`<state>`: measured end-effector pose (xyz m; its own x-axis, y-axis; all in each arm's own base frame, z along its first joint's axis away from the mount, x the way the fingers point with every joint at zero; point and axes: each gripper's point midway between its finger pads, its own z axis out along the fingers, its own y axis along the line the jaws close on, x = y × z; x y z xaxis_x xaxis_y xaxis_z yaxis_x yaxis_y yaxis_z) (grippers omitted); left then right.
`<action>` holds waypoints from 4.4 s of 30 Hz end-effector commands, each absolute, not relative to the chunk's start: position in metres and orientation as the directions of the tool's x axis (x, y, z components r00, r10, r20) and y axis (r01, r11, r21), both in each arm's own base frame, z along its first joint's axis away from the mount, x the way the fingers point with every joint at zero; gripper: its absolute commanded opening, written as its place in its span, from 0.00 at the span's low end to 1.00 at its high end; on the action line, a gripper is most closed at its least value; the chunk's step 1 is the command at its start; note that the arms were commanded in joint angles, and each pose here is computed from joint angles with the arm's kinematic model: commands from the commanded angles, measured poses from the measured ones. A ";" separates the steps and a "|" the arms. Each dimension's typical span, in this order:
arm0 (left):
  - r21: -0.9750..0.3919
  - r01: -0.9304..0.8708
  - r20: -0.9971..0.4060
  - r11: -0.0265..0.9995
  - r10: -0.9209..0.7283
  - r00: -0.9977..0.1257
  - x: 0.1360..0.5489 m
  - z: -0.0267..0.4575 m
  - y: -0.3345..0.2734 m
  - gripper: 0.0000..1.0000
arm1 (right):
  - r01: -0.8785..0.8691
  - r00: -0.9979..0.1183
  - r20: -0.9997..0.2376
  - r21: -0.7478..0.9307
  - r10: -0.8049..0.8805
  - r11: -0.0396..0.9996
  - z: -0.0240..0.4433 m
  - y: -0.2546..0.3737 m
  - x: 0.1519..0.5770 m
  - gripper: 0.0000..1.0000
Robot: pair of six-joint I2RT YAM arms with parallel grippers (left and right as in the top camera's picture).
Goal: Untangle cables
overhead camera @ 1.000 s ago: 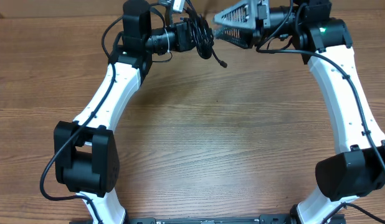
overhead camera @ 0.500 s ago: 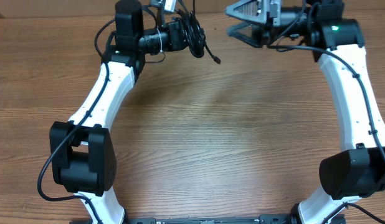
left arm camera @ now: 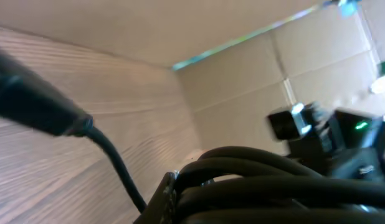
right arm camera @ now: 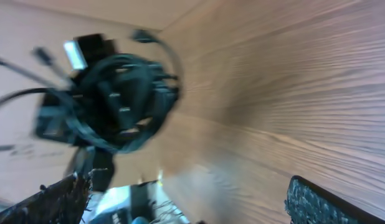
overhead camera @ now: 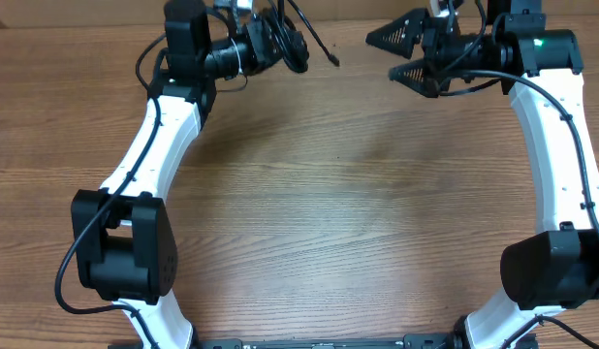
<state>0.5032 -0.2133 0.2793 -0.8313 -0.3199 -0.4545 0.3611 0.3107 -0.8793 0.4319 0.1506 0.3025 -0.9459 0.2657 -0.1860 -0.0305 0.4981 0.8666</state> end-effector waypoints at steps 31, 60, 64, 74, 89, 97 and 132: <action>-0.957 0.203 -0.268 0.206 -0.371 -0.889 0.501 0.293 -0.212 0.04 | -0.369 -0.926 -0.377 0.891 -0.020 0.264 0.352 0.196 0.373 1.00; -0.943 0.203 -0.281 0.263 -0.305 -0.910 0.483 0.274 -0.255 0.04 | -0.534 -0.839 -0.542 0.835 0.032 0.133 0.417 0.241 0.400 0.87; -0.953 0.177 -0.248 0.247 -0.296 -0.923 0.478 0.274 -0.263 0.04 | -0.608 -0.786 -0.617 0.780 0.020 0.149 0.415 0.248 0.400 0.87; -0.967 0.198 -0.231 0.160 -0.221 -0.947 0.462 0.292 -0.275 0.04 | -0.722 -0.672 -0.741 0.657 0.007 0.215 0.407 0.254 0.408 0.88; -0.969 0.193 -0.223 0.155 -0.210 -0.952 0.459 0.292 -0.282 0.04 | -0.808 -0.494 -0.869 0.468 0.022 0.357 0.407 0.238 0.438 0.95; -0.969 0.195 -0.222 0.151 -0.189 -0.957 0.451 0.292 -0.295 0.04 | -0.803 -0.468 -0.883 0.434 0.017 0.409 0.399 0.236 0.451 0.96; -0.949 0.310 -0.315 0.060 -0.112 -0.942 0.434 0.319 -0.309 0.04 | -0.645 -0.563 -0.826 0.438 -0.003 0.626 0.341 0.214 0.487 0.28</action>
